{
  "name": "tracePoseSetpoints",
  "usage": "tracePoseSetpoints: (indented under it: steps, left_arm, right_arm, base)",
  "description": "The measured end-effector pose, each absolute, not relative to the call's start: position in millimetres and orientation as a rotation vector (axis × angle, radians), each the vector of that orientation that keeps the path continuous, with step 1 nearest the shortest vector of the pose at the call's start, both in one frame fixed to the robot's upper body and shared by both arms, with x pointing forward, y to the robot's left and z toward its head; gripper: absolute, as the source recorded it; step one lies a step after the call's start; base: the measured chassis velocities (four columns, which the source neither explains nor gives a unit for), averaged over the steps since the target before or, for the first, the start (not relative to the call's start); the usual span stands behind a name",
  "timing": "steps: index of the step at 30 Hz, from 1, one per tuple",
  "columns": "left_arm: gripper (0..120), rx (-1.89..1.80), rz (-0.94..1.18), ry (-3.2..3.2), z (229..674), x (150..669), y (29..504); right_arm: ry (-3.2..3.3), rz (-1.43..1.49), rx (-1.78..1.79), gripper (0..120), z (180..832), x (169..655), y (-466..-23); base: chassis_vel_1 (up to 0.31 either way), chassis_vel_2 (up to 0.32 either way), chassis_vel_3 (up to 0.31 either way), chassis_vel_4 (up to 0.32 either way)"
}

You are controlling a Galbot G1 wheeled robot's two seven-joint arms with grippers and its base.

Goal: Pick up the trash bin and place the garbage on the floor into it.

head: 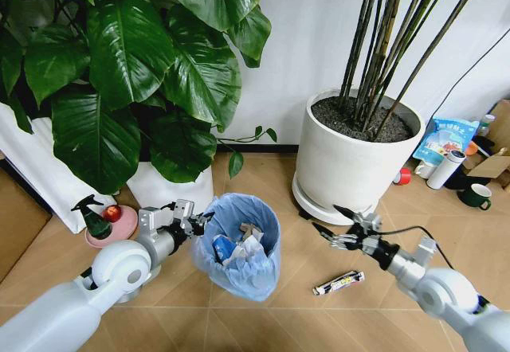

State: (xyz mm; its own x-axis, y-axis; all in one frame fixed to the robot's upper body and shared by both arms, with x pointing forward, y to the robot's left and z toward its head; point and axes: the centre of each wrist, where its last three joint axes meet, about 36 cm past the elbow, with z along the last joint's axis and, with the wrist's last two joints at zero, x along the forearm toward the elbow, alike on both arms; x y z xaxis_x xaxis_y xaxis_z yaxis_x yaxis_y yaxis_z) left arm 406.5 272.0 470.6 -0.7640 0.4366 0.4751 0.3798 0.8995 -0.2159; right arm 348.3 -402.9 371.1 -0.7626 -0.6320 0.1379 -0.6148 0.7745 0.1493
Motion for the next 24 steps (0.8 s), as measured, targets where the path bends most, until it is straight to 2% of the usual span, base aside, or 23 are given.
tracePoseSetpoints:
  steps: [5, 8, 12, 24]
  left_arm:
    - [0, -0.581, 0.146, -2.537, 470.7, 407.4, 274.5]
    - [0, -0.576, 0.151, -2.544, 470.1, 408.6, 274.5]
    - [0, -0.570, 0.155, -2.548, 468.2, 410.3, 274.9]
    - [0, -0.564, 0.175, -2.559, 460.1, 427.3, 278.2]
  right_arm:
    - [-2.628, 0.068, 1.060, 100, 340.3, 335.5, -452.5]
    - [-2.508, 0.194, 1.126, 100, 332.5, 342.1, -490.7]
    - [-2.391, 0.281, 1.216, 100, 330.7, 350.9, -516.7]
    - [-2.074, 0.494, 1.464, 100, 315.9, 394.7, -545.6]
  base:
    - [0.000, 0.000, 0.000, 0.000]
    - [0.000, 0.000, 0.000, 0.000]
    - [0.000, 0.000, 0.000, 0.000]
    - [0.000, 0.000, 0.000, 0.000]
